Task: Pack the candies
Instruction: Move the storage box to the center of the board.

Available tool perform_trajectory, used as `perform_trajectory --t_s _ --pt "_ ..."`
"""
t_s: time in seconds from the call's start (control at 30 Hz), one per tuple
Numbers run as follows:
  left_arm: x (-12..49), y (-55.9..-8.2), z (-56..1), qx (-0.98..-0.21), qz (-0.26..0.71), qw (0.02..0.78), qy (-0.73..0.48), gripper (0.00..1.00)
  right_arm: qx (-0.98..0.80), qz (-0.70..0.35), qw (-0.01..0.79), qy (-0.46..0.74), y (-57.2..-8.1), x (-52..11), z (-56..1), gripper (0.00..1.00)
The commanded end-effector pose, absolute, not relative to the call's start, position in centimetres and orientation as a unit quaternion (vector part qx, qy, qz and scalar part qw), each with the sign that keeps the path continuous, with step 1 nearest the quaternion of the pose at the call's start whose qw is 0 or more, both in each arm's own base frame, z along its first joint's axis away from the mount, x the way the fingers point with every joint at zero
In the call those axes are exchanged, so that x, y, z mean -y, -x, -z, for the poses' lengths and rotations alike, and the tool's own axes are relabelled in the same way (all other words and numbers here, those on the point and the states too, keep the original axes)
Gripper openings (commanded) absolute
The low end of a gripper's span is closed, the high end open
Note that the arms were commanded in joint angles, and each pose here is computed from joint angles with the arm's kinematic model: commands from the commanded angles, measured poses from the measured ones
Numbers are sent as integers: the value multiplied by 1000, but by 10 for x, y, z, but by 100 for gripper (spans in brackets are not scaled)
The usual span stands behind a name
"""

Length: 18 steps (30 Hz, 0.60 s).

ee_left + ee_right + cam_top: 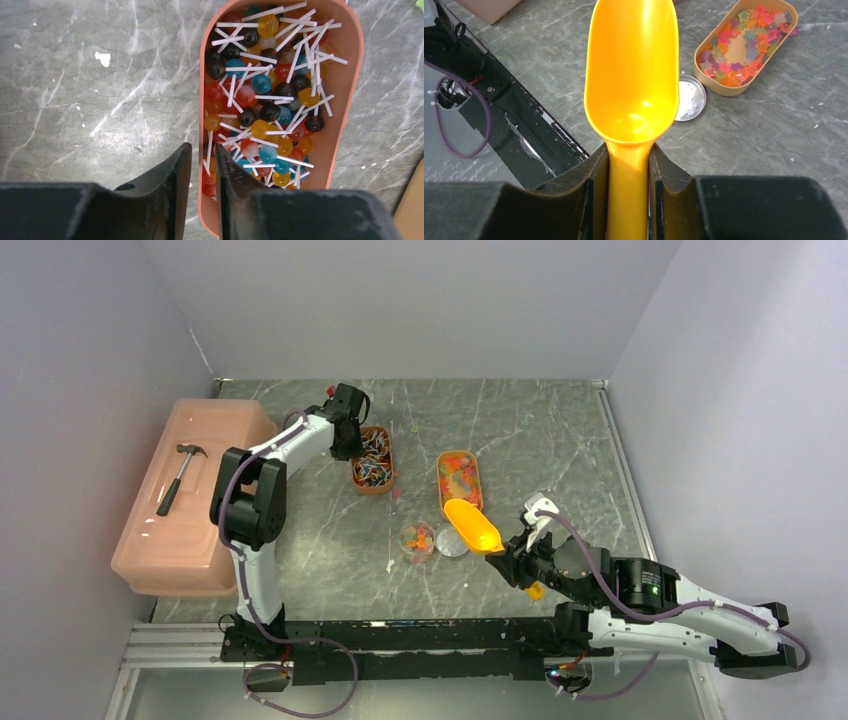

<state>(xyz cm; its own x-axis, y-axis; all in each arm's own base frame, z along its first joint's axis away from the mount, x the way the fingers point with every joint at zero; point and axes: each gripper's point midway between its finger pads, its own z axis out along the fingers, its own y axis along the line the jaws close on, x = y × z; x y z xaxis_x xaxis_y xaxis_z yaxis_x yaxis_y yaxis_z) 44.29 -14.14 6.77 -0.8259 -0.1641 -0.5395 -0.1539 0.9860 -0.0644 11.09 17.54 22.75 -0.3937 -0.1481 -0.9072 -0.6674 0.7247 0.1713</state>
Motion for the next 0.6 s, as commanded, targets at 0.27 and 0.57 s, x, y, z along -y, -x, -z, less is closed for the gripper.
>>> perform_trajectory --t_s 0.27,0.57 --pt "149 -439 -58 -960 31 267 75 13 -781 -292 494 248 -110 -183 -244 0" --pt "151 -428 -53 -964 43 255 65 3 -782 -293 491 248 -111 -188 -242 0"
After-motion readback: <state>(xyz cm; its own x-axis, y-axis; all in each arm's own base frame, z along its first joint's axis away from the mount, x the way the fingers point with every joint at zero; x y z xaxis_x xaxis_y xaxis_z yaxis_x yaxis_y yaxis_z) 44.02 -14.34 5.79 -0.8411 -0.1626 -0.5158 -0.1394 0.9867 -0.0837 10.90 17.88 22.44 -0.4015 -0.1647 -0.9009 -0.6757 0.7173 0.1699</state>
